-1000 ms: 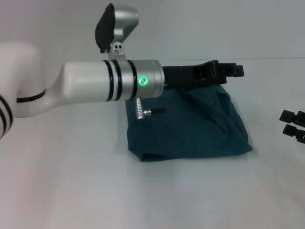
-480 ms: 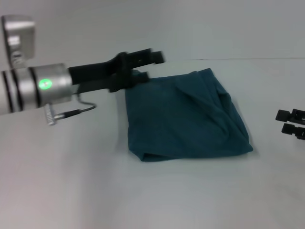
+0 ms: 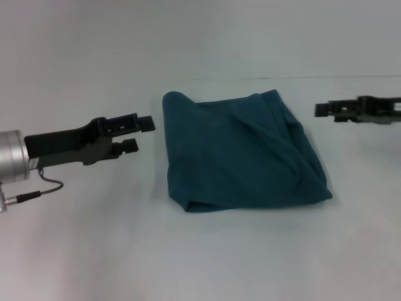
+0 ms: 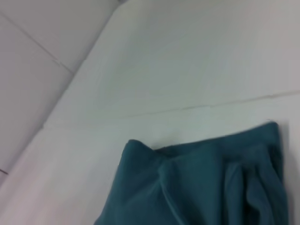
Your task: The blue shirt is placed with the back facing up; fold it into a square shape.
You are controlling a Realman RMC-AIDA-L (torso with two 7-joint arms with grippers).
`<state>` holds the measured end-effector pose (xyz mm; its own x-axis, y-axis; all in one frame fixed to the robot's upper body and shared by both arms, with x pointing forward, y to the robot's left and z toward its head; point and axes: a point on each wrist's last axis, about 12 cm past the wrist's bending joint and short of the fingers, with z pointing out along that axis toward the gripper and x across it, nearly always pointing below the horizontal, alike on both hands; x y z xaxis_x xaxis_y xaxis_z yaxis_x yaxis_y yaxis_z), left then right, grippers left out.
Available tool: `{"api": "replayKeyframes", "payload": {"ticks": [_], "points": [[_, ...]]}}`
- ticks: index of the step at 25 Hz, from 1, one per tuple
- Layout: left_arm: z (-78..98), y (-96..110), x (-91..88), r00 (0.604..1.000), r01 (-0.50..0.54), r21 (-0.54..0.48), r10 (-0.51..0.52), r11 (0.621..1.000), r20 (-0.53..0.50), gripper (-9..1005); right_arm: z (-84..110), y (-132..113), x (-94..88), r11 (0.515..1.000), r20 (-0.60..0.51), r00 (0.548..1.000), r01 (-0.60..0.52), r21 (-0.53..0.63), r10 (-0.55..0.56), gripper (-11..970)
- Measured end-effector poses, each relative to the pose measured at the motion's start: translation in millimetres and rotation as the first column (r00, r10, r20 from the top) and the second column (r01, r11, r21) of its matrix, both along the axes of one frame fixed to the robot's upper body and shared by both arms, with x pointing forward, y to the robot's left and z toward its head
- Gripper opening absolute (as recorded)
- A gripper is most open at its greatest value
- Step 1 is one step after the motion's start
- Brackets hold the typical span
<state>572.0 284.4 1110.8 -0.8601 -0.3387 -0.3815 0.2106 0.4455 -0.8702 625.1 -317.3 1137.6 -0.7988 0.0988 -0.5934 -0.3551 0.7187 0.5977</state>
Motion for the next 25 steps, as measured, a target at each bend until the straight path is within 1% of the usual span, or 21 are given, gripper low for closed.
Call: {"api": "replayKeyframes", "payload": {"ticks": [3,5,9,12,14,18,25], "points": [[-5.6,6.0,-5.2,1.0,-0.026,0.002,0.026,1.0,-0.014,854,6.7,24.1,19.0,0.994,0.037,0.998,-0.044,-0.105,0.049,774],[-7.1,8.5,-7.0,0.999,-0.039,-0.003,0.039,0.999,-0.015,854,7.8,39.5,28.7,0.977,0.057,0.994,-0.077,-0.198,0.09,774],[-9.2,13.1,-9.4,0.998,-0.066,-0.015,0.066,0.998,-0.012,854,8.5,71.3,40.5,0.922,0.091,0.978,-0.145,-0.36,0.189,773],[-10.7,14.1,-9.7,0.997,-0.081,-0.017,0.081,0.997,-0.013,854,7.3,90.8,45.2,0.88,0.11,0.966,-0.163,-0.446,0.235,773],[-11.3,14.1,-9.7,0.996,-0.089,-0.019,0.089,0.996,-0.013,854,5.6,101.6,47.1,0.861,0.117,0.962,-0.163,-0.481,0.247,773],[-12.7,14.1,-10.0,0.995,-0.099,-0.022,0.099,0.995,-0.015,853,4.2,115.5,49.9,0.849,0.139,0.958,-0.15,-0.506,0.251,773],[-17.9,15.0,-11.2,0.991,-0.13,-0.034,0.129,0.991,-0.023,853,-6.9,138.7,45.5,0.817,0.151,0.941,-0.176,-0.55,0.304,774]]}}
